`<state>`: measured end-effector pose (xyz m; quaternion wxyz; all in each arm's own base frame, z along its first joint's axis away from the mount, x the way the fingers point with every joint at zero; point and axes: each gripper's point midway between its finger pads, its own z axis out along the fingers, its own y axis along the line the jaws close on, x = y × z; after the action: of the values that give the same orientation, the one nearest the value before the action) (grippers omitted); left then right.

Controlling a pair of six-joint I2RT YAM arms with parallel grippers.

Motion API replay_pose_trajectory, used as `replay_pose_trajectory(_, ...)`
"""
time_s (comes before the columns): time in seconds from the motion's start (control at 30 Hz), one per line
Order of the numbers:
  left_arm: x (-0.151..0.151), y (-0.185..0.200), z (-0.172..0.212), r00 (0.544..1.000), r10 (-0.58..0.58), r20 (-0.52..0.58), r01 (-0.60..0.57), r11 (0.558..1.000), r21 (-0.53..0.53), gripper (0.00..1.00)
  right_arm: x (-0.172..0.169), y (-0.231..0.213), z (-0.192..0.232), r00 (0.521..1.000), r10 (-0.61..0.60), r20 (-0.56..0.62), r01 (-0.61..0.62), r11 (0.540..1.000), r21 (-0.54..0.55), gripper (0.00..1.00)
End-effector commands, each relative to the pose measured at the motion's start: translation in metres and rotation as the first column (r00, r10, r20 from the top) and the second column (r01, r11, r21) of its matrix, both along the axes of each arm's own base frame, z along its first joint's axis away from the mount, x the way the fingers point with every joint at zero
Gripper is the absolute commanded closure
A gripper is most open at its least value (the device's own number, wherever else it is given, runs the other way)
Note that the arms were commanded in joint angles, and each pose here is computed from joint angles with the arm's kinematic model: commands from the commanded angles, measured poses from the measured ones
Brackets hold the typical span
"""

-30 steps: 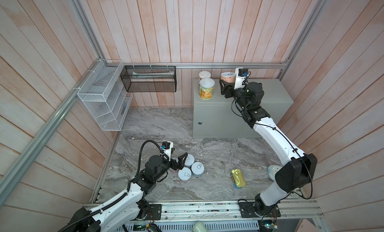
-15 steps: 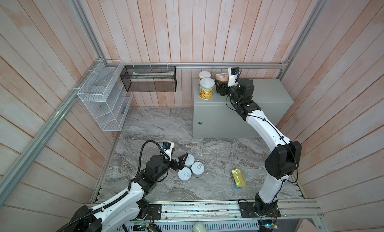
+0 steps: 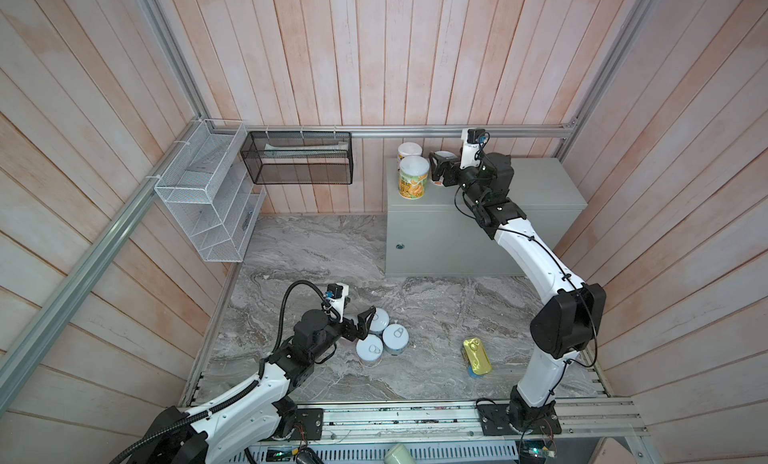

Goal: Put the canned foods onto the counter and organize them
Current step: 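Open right gripper and raise it off the orange-printed can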

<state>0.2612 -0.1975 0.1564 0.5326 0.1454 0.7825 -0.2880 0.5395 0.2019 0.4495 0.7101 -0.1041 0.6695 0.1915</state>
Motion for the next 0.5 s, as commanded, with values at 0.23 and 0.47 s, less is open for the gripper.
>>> replay_pose_trajectory(0.23,0.003,0.001,0.004,1.000,0.010,0.024,-0.010,1.000,0.001,0.00,-0.061,-0.041,0.045,0.993,-0.106,0.057,0.100,0.989,0.107,0.02)
replay_pose_trajectory(0.47,0.004,0.002,0.003,1.000,0.019,0.019,-0.019,1.000,0.004,0.00,-0.114,-0.066,0.019,0.987,-0.159,-0.009,0.159,0.979,0.126,0.02)
